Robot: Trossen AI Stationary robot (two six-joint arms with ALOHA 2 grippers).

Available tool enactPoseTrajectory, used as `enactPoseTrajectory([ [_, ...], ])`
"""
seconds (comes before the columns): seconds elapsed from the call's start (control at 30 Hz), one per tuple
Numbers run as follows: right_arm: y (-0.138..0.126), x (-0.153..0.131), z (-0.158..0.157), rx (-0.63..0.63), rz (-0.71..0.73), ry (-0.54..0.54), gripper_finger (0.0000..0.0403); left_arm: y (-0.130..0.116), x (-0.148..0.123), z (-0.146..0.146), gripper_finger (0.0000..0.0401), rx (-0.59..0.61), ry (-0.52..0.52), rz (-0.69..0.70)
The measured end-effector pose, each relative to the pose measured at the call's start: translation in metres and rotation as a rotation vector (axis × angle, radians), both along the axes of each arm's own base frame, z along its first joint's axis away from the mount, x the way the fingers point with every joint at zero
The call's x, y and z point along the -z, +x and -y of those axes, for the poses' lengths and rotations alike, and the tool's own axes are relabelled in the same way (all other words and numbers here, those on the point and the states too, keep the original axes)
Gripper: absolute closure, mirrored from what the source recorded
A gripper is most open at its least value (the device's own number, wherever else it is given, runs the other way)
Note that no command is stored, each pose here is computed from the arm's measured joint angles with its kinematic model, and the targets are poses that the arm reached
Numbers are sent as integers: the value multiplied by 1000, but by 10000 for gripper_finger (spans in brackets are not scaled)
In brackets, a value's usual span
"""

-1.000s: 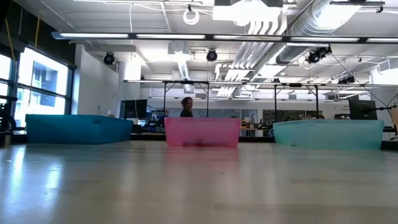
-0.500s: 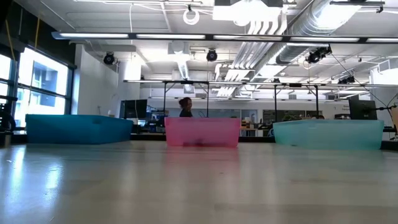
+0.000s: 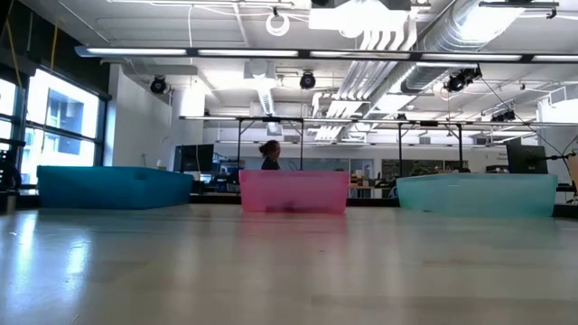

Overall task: Sort crayons/erasers/pens/pencils in bins
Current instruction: Put the blue eraser into the green bin

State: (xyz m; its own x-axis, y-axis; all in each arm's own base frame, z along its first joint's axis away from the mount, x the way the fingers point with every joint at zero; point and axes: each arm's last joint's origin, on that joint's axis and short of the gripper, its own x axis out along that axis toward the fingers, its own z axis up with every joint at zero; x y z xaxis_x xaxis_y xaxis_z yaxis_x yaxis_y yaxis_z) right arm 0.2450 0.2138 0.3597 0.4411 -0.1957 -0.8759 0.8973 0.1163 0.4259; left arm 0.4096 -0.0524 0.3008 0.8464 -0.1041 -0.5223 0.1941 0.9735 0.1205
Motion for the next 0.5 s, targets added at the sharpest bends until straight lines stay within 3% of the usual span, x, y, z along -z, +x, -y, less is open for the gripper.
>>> enactPoseTrajectory([
  [0.23,3,0,18,36,-67,-64,399,-21,-23,-16,220,0,36,-18],
  [0.37,9,-1,27,32,-72,-88,399,-33,-31,-25,225,43,-6,-35],
  [0.5,17,-2,40,44,-60,-130,399,-48,-21,-34,231,60,-71,-45],
])
